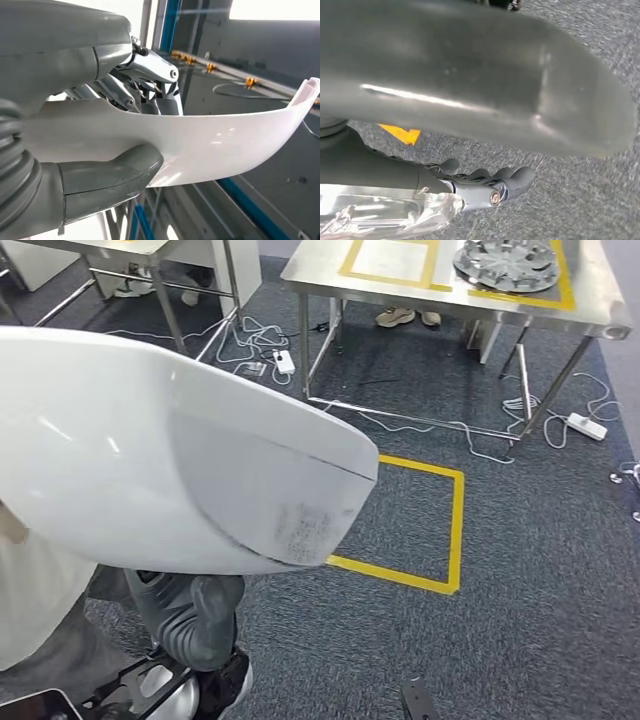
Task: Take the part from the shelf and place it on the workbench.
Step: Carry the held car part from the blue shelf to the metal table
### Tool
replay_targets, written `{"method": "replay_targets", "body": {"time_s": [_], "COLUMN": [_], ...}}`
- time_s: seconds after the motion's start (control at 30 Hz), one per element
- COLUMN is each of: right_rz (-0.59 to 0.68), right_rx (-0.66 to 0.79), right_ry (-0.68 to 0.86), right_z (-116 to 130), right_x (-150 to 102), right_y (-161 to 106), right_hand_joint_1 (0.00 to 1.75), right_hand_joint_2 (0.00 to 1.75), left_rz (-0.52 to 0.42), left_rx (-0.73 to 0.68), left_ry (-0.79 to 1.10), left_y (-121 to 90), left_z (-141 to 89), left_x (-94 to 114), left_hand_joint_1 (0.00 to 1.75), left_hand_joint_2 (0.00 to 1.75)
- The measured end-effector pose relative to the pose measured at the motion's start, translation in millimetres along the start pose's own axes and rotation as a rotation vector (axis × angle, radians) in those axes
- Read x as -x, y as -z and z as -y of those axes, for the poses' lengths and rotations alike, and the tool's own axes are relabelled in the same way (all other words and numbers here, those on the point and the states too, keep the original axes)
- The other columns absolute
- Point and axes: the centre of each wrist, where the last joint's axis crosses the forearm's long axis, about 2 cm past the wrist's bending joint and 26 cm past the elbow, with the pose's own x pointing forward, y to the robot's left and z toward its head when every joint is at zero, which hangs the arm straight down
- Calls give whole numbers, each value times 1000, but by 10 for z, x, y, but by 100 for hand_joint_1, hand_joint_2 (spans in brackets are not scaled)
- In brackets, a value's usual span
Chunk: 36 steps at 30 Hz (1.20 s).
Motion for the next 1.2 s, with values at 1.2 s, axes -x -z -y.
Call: {"method": "replay_targets", "body": {"time_s": [1.2], "right_rz": [1], "right_rx": [52], "right_ry": [-37], "right_z": [33], "right_x": [-57], "right_y": [26], "right_hand_joint_1": [0], "right_hand_joint_2": [0], "left_rz": [-2], "left_rx": [-1], "left_ry": [2], "left_y": [-12], "left_z": [59], "left_x": [-1], "left_hand_joint_1": [175], "left_hand_joint_2": [175]}}
